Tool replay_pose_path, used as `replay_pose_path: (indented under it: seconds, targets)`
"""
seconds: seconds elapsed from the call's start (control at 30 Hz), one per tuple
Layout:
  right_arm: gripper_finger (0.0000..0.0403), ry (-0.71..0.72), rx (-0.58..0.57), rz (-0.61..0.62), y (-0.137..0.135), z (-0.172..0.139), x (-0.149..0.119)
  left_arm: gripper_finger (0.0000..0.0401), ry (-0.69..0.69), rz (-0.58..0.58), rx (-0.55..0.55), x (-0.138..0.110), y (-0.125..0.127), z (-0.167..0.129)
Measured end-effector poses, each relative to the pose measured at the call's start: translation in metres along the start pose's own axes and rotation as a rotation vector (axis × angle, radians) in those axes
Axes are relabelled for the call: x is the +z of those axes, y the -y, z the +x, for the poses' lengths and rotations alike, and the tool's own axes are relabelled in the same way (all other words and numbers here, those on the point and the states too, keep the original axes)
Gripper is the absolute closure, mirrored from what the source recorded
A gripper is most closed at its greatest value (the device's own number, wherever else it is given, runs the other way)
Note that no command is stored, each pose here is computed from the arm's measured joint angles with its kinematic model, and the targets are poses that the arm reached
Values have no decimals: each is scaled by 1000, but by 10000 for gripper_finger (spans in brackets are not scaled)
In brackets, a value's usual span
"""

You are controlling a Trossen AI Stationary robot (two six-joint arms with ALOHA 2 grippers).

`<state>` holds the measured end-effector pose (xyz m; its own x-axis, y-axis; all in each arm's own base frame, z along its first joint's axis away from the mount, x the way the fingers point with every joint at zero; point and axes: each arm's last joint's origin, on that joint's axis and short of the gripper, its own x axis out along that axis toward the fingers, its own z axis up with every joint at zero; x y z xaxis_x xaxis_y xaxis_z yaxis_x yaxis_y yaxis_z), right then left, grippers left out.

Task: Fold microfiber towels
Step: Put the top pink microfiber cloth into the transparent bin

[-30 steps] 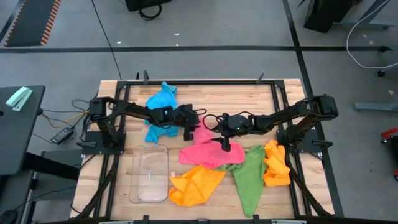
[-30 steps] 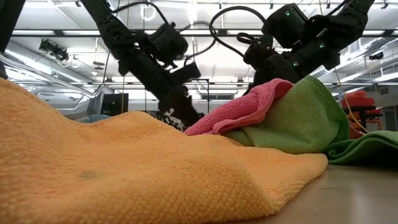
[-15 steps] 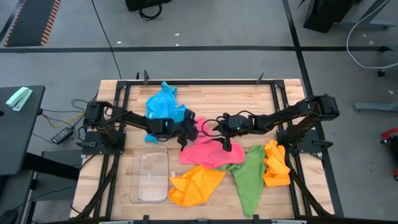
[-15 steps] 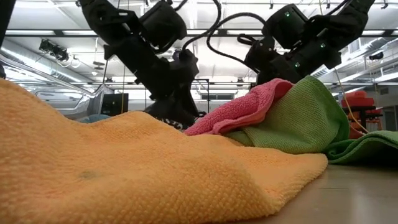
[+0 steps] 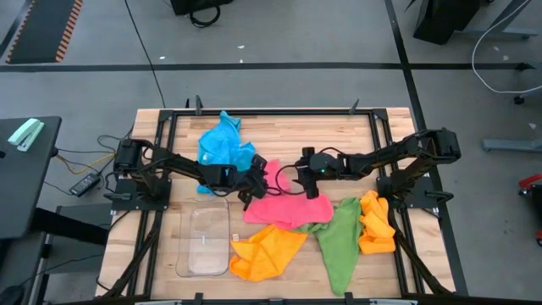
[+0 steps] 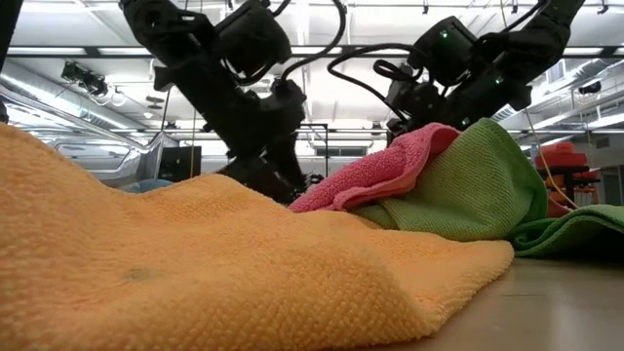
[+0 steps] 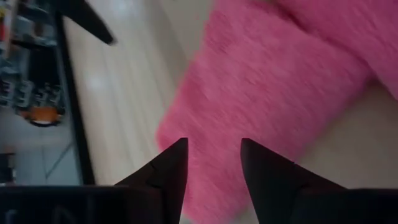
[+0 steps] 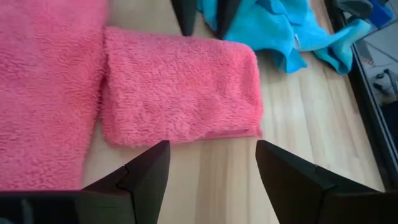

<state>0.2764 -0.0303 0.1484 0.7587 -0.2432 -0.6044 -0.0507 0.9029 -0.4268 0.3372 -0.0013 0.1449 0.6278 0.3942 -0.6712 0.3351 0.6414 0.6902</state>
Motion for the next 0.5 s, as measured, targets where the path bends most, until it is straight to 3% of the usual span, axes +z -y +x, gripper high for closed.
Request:
replay_pose_path:
  seconds: [0.2, 0.5]
  targets:
    - [155, -30, -6, 71, 4, 1, -4, 263, -46, 91, -64, -2, 10, -3]
    - [155, -30, -6, 114, 3, 1, -4, 260, -134, 95, 11, -5, 8, -3]
